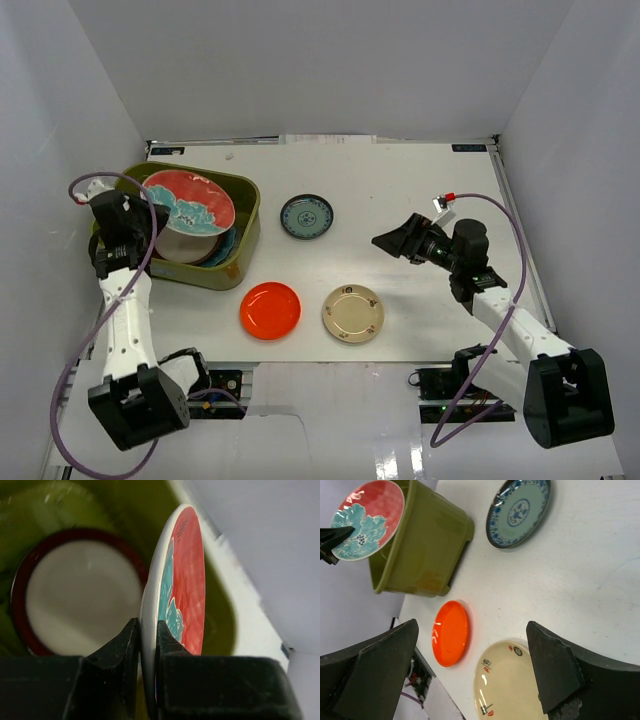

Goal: Place the plates into the plastic bin on the countertop

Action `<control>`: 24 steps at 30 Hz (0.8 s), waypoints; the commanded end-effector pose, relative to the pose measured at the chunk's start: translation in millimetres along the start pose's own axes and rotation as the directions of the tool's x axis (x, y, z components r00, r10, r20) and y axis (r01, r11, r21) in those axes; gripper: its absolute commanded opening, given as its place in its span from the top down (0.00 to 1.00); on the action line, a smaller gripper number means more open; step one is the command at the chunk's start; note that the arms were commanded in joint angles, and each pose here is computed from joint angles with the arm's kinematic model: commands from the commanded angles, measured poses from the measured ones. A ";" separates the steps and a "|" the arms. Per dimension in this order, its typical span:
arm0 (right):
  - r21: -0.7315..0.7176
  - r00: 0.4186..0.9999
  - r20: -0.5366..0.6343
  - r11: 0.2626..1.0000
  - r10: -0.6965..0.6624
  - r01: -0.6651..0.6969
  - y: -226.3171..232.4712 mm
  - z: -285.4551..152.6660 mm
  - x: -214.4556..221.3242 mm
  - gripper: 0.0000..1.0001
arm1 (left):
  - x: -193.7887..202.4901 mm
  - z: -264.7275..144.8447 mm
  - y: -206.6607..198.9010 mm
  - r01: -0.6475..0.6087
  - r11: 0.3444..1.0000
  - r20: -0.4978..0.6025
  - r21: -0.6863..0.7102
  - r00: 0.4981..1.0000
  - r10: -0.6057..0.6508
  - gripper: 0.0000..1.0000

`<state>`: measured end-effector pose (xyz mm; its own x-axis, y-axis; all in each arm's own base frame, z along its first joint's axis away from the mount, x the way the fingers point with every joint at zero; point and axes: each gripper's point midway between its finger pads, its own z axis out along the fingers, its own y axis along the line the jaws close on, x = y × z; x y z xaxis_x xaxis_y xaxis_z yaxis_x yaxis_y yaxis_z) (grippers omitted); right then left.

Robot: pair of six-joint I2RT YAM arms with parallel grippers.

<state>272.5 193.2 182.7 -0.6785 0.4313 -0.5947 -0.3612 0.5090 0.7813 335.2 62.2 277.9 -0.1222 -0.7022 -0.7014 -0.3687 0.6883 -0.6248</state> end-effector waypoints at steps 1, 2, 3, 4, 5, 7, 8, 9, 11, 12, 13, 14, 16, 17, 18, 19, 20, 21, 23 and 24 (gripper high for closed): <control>0.101 0.991 -0.022 0.985 -0.136 0.137 -14.0 2.8 -4.5 0.06 | 9.1 21.8 7.2 0.084 0.996 -0.037 0.032 0.996 -0.083 1.00; 0.120 0.990 -0.035 0.982 -0.140 0.143 -18.9 2.1 -1.6 0.07 | 16.0 30.4 14.8 0.092 0.996 -0.063 0.012 0.994 -0.091 1.00; 0.140 0.989 -0.055 0.980 -0.134 0.141 -24.2 0.5 3.8 0.09 | 17.6 34.2 18.4 0.092 0.996 -0.070 0.002 0.993 -0.091 1.00; 0.152 0.987 -0.072 0.976 -0.145 0.155 -29.7 -0.2 10.3 0.11 | 17.0 38.0 23.3 0.095 0.995 -0.067 -0.012 0.993 -0.096 1.00; 0.162 0.986 -0.088 0.974 -0.145 0.158 -33.6 -0.8 15.9 0.12 | 18.5 43.0 30.4 0.094 0.995 -0.068 -0.035 0.993 -0.097 1.00; 0.193 0.979 -0.145 0.967 -0.140 0.167 -45.4 -3.6 37.4 0.13 | 20.5 48.8 40.2 0.096 0.994 -0.063 -0.054 0.993 -0.100 1.00; 0.205 0.976 -0.168 0.964 -0.137 0.170 -50.3 -4.4 46.1 0.13 | 22.6 51.2 44.5 0.091 0.994 -0.067 -0.065 0.993 -0.095 0.96; 0.218 0.973 -0.189 0.960 -0.136 0.176 -54.8 -5.9 54.9 0.13 | 25.1 56.2 51.8 0.089 0.992 -0.071 -0.089 0.993 -0.096 0.92; 0.268 0.961 -0.241 0.943 -0.135 0.199 -70.0 -11.6 79.9 0.12 | 31.2 61.3 58.4 0.078 0.991 -0.091 -0.106 0.992 -0.088 0.66; 0.280 0.958 -0.255 0.939 -0.130 0.202 -74.6 -14.0 87.8 0.10 | 36.8 65.7 63.1 0.061 0.991 -0.116 -0.118 0.990 -0.075 0.58; 0.286 0.954 -0.273 0.936 -0.128 0.208 -77.9 -15.7 95.8 0.08 | 37.2 66.1 63.2 0.048 0.992 -0.127 -0.118 0.990 -0.063 0.46; 0.298 0.948 -0.296 0.932 -0.114 0.205 -84.9 -20.1 106.5 0.08 | 37.1 66.5 63.6 0.038 0.992 -0.129 -0.118 0.990 -0.053 0.22; 0.305 0.939 -0.329 0.930 -0.102 0.208 -90.1 -23.1 118.4 0.08 | 29.2 64.2 59.2 0.020 0.994 -0.110 -0.108 0.993 -0.032 0.05; 0.309 0.932 -0.349 0.928 -0.093 0.209 -93.1 -25.5 125.2 0.07 | 23.7 62.3 54.8 0.012 0.995 -0.097 -0.097 0.995 -0.021 0.02; 0.309 0.928 -0.360 0.927 -0.091 0.211 -94.2 -26.7 129.1 0.09 | 17.5 60.3 49.7 0.002 0.996 -0.080 -0.084 0.997 -0.009 0.02; 0.302 0.920 -0.382 0.929 -0.087 0.213 -93.7 -27.3 135.5 0.10 | 11.0 56.2 41.9 -0.012 0.998 -0.060 -0.068 0.998 0.008 0.02; 0.298 0.915 -0.394 0.931 -0.084 0.213 -93.8 -28.2 139.2 0.11 | -1.0 53.6 33.2 -0.030 0.998 -0.025 -0.061 0.999 0.028 0.02; 0.292 0.910 -0.407 0.933 -0.076 0.209 -94.2 -29.8 144.7 0.15 | -5.8 51.7 30.1 -0.045 0.997 -0.011 -0.066 0.999 0.044 0.02; 0.277 0.896 -0.440 0.939 -0.063 0.203 -92.4 -31.3 155.5 0.19 | -19.0 46.6 20.8 -0.104 0.991 0.046 -0.084 0.993 0.108 0.02; 0.276 0.891 -0.450 0.941 -0.055 0.197 -93.0 -32.6 160.7 0.24 | -23.6 44.8 20.7 -0.123 0.987 0.072 -0.106 0.989 0.131 0.02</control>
<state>193.3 191.9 37.4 -0.8448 0.0673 -0.5308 -0.2980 0.7648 0.5713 364.4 90.2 192.2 -0.2494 -0.7146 -0.6535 -0.5093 0.6708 -0.5391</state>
